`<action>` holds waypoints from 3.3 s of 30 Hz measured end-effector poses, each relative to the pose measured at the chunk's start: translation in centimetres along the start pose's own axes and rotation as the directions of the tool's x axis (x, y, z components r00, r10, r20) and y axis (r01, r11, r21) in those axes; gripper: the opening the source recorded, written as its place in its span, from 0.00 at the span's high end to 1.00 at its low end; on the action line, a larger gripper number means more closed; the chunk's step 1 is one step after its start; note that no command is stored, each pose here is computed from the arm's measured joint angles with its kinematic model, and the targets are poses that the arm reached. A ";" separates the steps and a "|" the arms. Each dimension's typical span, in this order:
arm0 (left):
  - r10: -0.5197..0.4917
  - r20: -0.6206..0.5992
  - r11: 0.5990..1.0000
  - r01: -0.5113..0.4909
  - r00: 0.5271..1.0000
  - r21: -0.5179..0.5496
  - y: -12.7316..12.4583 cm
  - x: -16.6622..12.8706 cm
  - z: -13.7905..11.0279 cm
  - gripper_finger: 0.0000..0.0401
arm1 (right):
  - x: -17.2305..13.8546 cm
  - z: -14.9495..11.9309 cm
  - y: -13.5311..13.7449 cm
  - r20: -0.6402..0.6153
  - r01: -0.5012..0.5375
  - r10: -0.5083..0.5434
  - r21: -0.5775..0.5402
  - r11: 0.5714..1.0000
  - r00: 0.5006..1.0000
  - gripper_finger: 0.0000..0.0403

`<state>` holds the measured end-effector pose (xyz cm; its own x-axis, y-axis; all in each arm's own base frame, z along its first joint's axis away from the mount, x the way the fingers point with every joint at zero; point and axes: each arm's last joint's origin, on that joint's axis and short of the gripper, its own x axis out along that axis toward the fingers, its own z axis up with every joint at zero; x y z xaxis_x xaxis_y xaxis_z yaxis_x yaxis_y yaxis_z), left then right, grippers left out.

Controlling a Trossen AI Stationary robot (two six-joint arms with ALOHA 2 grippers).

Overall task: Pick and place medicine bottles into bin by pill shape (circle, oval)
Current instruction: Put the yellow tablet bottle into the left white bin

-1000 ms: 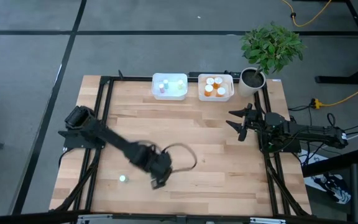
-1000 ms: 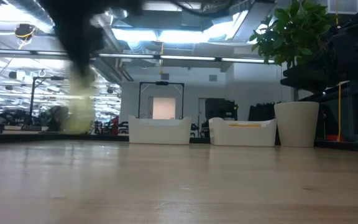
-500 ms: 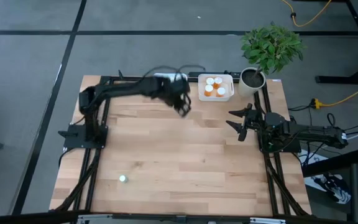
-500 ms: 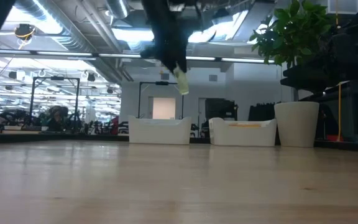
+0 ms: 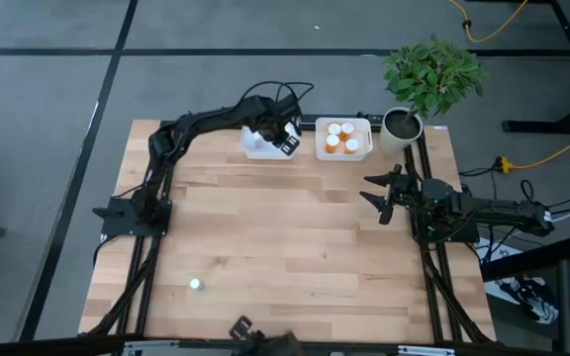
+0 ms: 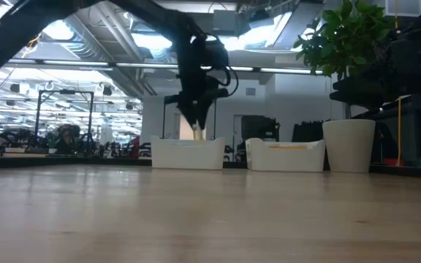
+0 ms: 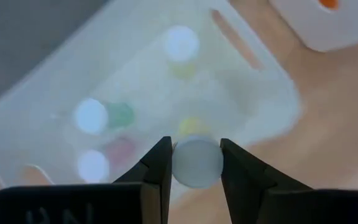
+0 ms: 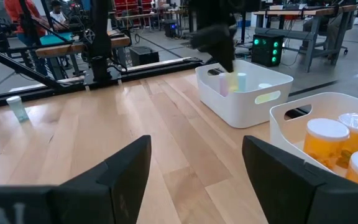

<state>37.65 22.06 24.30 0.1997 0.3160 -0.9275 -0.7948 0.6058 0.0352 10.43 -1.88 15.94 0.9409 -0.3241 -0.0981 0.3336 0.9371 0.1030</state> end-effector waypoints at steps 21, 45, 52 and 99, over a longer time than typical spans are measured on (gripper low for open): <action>0.036 -0.026 0.999 -0.037 0.999 -0.019 1.3 3.8 0.8 0.75 | 0.0 0.0 0.0 0.000 0.000 0.000 0.000 1.000 1.000 0.37; 0.017 0.036 1.000 -0.017 0.999 -0.012 0.9 3.9 1.3 0.75 | 0.0 0.0 0.0 0.000 0.000 0.000 0.000 1.000 1.000 0.37; 0.005 -0.008 1.000 -0.005 1.000 -0.007 0.9 4.3 1.0 0.75 | 0.0 0.0 0.0 0.000 0.000 0.000 0.000 1.000 1.000 0.37; -0.041 0.039 0.998 0.043 0.998 -0.052 0.4 4.5 1.5 0.57 | 0.0 0.0 0.0 0.000 0.000 0.000 0.001 1.000 1.000 0.37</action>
<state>39.10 24.86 20.68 0.2543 0.3192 -0.9129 -0.8141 0.5803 -0.0239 10.43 -1.88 15.94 0.9409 -0.3241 -0.0983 0.3337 0.9369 0.1041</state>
